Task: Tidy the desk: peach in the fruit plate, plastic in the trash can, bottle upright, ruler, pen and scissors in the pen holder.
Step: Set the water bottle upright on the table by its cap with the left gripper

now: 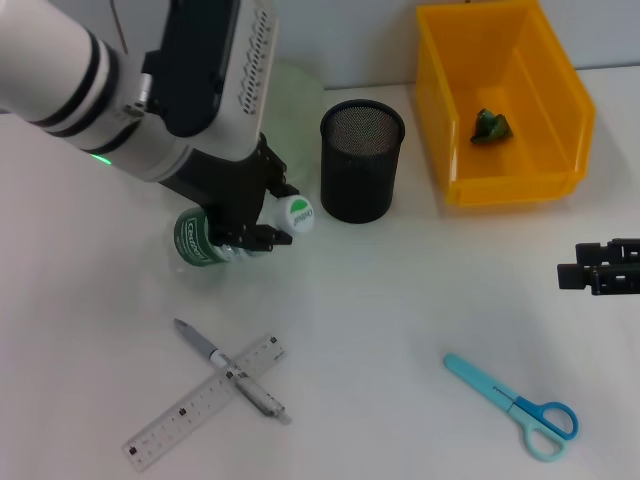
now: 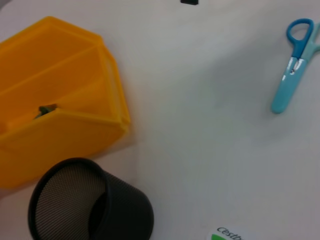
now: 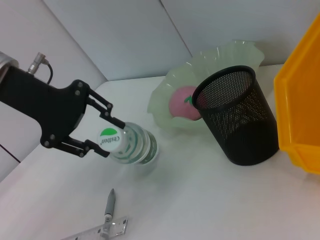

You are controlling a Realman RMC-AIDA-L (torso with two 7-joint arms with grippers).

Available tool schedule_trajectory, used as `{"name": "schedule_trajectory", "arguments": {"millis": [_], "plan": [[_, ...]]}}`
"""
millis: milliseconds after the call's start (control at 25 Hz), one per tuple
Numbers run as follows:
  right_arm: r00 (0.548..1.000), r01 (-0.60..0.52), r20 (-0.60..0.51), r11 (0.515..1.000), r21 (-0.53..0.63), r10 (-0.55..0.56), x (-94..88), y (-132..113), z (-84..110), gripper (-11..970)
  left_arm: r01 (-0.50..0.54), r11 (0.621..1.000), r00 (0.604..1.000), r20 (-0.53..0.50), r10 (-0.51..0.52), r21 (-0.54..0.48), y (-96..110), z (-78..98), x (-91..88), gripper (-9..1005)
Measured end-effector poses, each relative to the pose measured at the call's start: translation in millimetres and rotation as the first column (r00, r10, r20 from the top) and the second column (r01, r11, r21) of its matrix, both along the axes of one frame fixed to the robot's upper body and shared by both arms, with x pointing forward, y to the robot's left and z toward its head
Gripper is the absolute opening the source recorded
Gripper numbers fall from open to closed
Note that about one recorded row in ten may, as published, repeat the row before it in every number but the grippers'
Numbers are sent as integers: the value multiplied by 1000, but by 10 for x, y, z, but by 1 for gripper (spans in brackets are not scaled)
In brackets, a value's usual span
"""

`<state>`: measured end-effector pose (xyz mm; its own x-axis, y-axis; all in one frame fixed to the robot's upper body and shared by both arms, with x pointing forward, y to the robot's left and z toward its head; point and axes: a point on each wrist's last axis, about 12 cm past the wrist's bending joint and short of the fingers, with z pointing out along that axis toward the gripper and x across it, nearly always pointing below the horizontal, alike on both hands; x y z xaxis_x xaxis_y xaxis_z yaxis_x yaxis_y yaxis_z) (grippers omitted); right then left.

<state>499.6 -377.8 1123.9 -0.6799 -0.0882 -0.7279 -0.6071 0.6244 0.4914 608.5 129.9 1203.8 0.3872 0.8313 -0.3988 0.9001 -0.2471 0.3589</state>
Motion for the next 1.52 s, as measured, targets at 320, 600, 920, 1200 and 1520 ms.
{"name": "schedule_trajectory", "arguments": {"millis": [320,600,920,1200,1520], "plan": [[1000,-2,-3,1000,-2,2,-3,0,-3,793,-85,994,996,5,86,-69,181,93,11,417],[1000,-3,-7,1000,-8,3,-6,-3,-10,792,-151,982,989,-14,150,-114,336,148,62,410],[1000,-5,-8,1000,-12,5,0,-4,-7,792,-200,972,980,-49,195,-127,456,188,70,402],[1000,-4,-10,1000,-12,4,-11,-9,-13,792,-228,962,973,-68,220,-148,545,232,81,395],[1000,-13,-11,1000,-6,13,-7,7,-5,792,-276,951,960,-83,267,-139,654,250,99,388]]}}
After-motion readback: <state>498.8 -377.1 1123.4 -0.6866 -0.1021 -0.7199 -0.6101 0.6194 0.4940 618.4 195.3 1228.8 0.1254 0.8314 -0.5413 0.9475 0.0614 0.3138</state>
